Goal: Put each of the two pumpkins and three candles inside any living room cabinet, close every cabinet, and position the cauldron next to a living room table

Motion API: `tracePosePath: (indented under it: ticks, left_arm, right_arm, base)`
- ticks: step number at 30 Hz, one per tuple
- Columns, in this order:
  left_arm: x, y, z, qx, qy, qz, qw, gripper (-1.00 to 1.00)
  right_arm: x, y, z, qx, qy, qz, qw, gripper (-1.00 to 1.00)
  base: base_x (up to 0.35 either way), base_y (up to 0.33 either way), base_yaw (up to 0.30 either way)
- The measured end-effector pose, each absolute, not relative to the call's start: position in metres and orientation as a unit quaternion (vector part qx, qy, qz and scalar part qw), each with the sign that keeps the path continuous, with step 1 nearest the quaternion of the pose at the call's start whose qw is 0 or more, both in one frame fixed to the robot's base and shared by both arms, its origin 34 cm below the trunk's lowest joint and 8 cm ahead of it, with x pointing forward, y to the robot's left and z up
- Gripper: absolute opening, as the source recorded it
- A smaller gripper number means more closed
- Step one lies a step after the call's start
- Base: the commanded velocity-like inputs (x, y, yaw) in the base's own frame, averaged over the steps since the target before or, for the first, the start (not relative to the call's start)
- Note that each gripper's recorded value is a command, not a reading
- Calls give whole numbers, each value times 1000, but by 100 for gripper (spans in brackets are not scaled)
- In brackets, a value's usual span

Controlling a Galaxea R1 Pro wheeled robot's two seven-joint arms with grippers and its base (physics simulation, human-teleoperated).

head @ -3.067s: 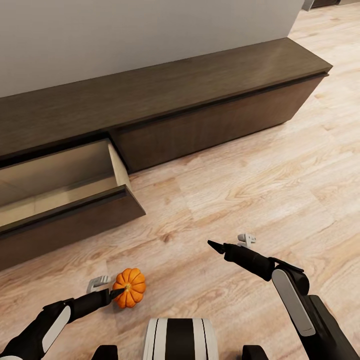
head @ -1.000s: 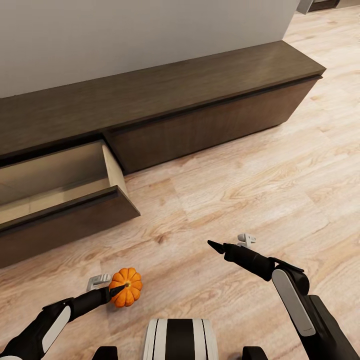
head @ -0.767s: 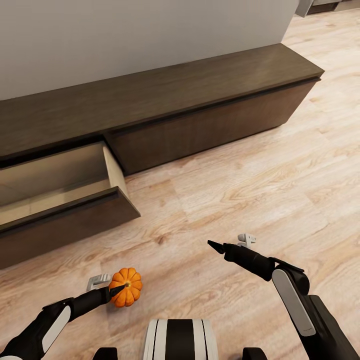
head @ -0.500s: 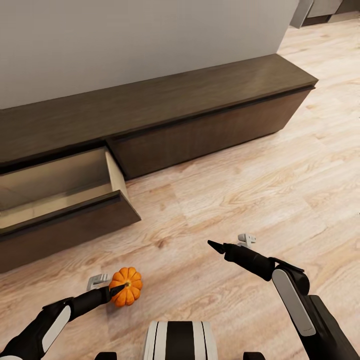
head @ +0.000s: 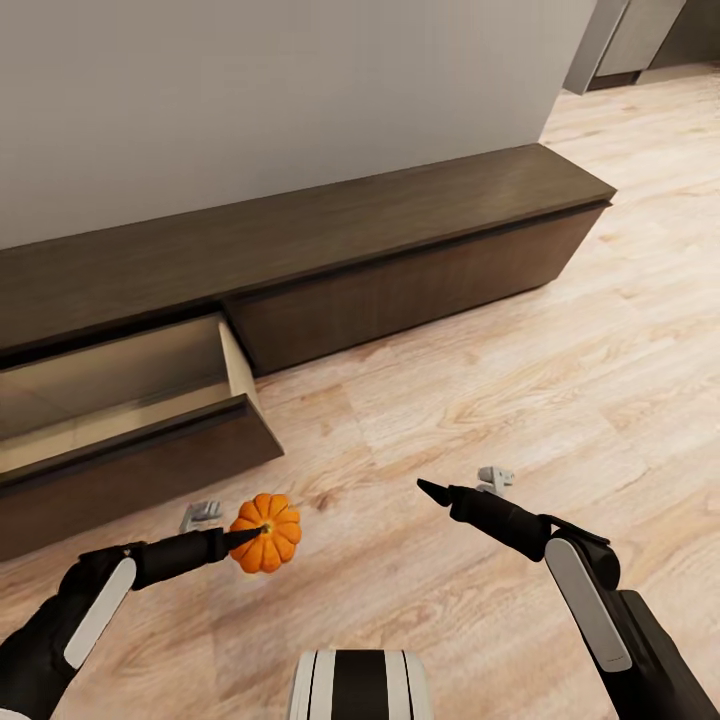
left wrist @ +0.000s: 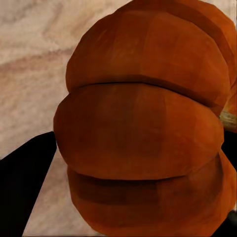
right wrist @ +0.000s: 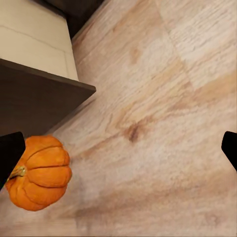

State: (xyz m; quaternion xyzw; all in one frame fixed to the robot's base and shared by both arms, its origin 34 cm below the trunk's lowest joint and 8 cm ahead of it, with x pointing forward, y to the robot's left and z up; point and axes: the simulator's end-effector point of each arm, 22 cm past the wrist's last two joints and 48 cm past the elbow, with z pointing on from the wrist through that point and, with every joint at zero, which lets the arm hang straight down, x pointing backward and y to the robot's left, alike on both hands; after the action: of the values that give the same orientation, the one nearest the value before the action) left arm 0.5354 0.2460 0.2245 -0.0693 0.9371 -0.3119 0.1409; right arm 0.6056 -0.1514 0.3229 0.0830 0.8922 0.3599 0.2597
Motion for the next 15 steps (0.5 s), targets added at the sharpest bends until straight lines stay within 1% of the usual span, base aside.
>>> tracePosePath:
  ticks: [2,3,5,8,15]
  left_arm:
    - [533,237,242,-65,936,-323,125,-100]
    - [529,230,251,-65,935,-332,107,-100]
    - [528,231,261,-69,935,-334,96,-100]
    - [537,243,274,-91,932,-336,105,-100]
    - [545,234,290,-97,925,-348,119,-100]
  right_arm:
    - [607,-152,327,83,892,359,263,100]
    - [610,-160,328,89,892,354,266,100]
    - [616,-181,328,109,892,341,275,100]
    - [621,-204,330,129,892,326,286,100]
    - [627,-218,339,138,893,307,298,100]
  base:
    - [0,0,0]
    - [0,0,0]
    - [0,0,0]
    - [0,0,0]
    - [0,0,0]
